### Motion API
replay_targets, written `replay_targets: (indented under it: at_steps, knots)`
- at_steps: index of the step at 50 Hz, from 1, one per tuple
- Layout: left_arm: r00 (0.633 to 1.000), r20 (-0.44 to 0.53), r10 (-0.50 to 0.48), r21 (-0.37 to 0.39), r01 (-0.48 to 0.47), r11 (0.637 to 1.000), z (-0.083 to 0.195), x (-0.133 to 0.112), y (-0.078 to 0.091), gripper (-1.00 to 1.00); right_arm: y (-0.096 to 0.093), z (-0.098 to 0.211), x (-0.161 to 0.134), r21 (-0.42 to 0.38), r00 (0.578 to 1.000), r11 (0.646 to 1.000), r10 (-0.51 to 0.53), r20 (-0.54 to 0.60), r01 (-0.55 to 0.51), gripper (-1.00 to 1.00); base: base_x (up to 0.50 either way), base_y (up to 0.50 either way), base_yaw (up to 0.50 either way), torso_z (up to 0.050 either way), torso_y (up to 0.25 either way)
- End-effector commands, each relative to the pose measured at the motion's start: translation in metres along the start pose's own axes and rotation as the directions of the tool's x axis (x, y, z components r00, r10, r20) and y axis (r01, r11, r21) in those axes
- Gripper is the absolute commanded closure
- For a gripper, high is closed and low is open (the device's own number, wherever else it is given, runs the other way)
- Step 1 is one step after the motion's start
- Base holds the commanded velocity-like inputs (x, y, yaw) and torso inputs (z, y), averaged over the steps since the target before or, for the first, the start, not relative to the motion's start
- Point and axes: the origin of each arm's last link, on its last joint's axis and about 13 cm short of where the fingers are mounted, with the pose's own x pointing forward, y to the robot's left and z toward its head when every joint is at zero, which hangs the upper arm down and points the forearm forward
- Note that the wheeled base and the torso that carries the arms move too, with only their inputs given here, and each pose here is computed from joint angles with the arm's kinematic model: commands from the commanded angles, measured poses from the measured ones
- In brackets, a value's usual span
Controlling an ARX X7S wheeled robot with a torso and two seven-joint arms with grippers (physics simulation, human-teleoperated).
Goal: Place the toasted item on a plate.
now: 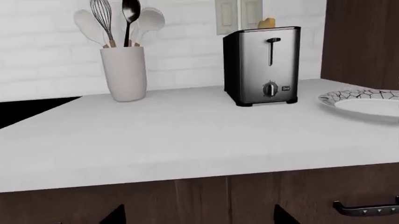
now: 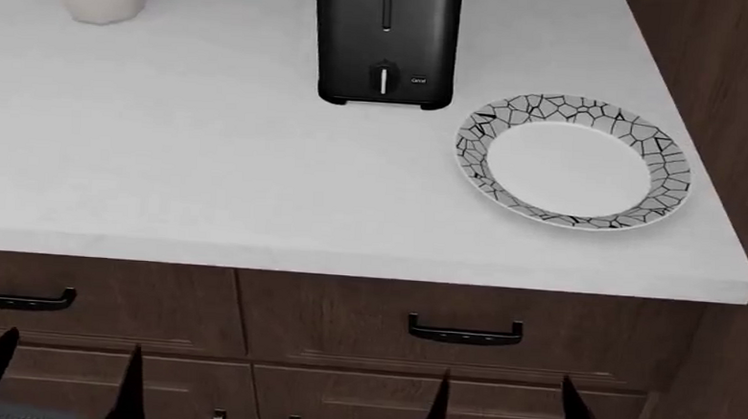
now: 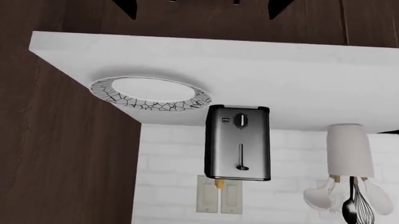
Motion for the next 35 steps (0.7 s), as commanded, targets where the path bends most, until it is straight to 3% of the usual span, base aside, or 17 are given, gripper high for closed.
replay_targets:
  at_steps: [1, 23, 35]
  knots:
    - [0.999, 0.036, -0.007, 0.014, 0.006, 1.0, 0.016, 0.007, 0.003, -1.0, -0.007, 0.016, 0.003, -0.021, 0.999, 1.0, -0.009, 0.037, 0.01, -1.0, 0.0, 0.0, 0.0, 0.05, 0.0]
    - [0.992, 0.127, -0.013, 0.028, 0.009, 1.0, 0.047, 0.03, 0.011, -1.0, -0.02, 0.061, 0.032, -0.085, 0.991, 0.996, 0.015, 0.129, -0.004, -1.0, 0.0, 0.0, 0.0, 0.05, 0.0]
    - [0.986, 0.167, 0.01, 0.027, -0.015, 1.0, 0.064, 0.041, 0.018, -1.0, -0.022, 0.08, 0.047, -0.098, 0.985, 0.995, 0.024, 0.171, -0.007, -1.0, 0.0, 0.0, 0.0, 0.003, 0.0]
